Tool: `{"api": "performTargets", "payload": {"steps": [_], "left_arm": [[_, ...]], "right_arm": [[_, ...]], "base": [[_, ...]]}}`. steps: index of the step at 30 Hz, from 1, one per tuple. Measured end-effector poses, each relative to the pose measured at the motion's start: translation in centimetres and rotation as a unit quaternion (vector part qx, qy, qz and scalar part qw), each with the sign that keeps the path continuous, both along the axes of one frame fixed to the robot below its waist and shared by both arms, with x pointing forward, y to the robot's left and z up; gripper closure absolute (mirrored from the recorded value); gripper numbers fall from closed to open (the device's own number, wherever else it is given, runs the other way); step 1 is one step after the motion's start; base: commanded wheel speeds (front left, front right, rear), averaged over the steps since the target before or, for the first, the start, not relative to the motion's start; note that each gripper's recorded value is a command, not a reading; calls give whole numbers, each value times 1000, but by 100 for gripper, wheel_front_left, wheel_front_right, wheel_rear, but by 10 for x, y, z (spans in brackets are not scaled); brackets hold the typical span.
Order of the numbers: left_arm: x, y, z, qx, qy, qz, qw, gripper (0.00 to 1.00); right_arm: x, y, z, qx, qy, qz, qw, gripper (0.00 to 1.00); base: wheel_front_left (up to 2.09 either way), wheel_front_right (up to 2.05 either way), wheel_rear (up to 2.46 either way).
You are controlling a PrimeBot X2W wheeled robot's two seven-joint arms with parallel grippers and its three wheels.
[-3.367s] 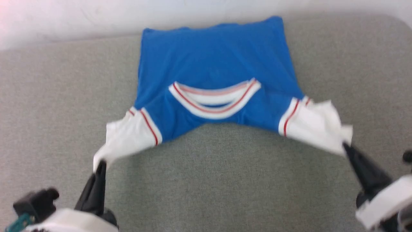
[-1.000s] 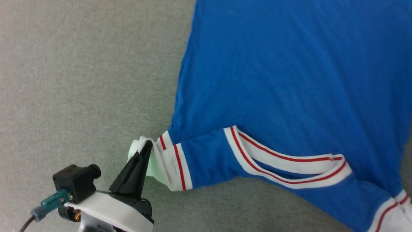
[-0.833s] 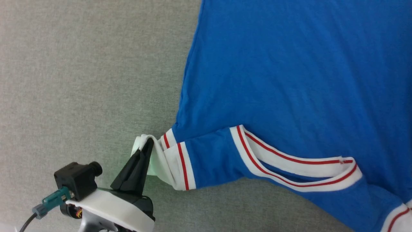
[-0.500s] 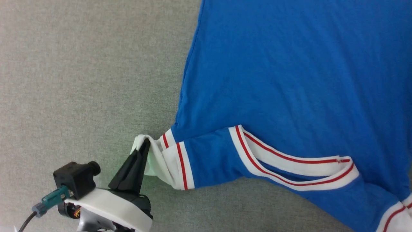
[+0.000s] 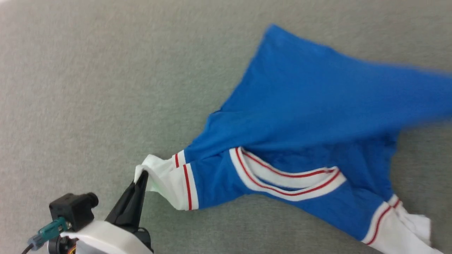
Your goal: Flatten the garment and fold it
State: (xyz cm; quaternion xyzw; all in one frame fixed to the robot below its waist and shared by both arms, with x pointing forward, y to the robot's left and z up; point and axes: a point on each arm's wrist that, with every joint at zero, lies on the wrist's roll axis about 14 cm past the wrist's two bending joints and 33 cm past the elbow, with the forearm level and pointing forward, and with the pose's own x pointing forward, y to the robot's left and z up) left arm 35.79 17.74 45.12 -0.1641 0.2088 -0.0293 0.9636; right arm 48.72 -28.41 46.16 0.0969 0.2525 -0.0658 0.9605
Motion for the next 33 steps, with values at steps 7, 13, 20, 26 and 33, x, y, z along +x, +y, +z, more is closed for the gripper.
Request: {"api": "performTargets", "payload": {"steps": [7, 13, 20, 26, 33], "left_arm": [[-5, -17, 9, -12, -11, -30, 999, 100], [-7, -34, 15, -20, -17, -60, 998, 100], [-7, -48, 24, -25, -27, -83, 996, 100], [-5, -54, 26, -32, -31, -89, 995, 100], [10, -57, 29, -34, -48, -89, 994, 100]], "right_arm": [[-148, -47, -40, 36, 102, -125, 986, 100], [-254, -69, -74, 53, 175, -197, 963, 100], [-225, -59, -53, 39, 86, -179, 979, 0], [-122, -34, 45, -27, -66, -62, 996, 0], [-35, 19, 84, -71, -89, 68, 991, 0]], "base": [[0, 0, 0], [0, 0, 0], [0, 0, 0], [0, 0, 0], [0, 0, 0]]}}
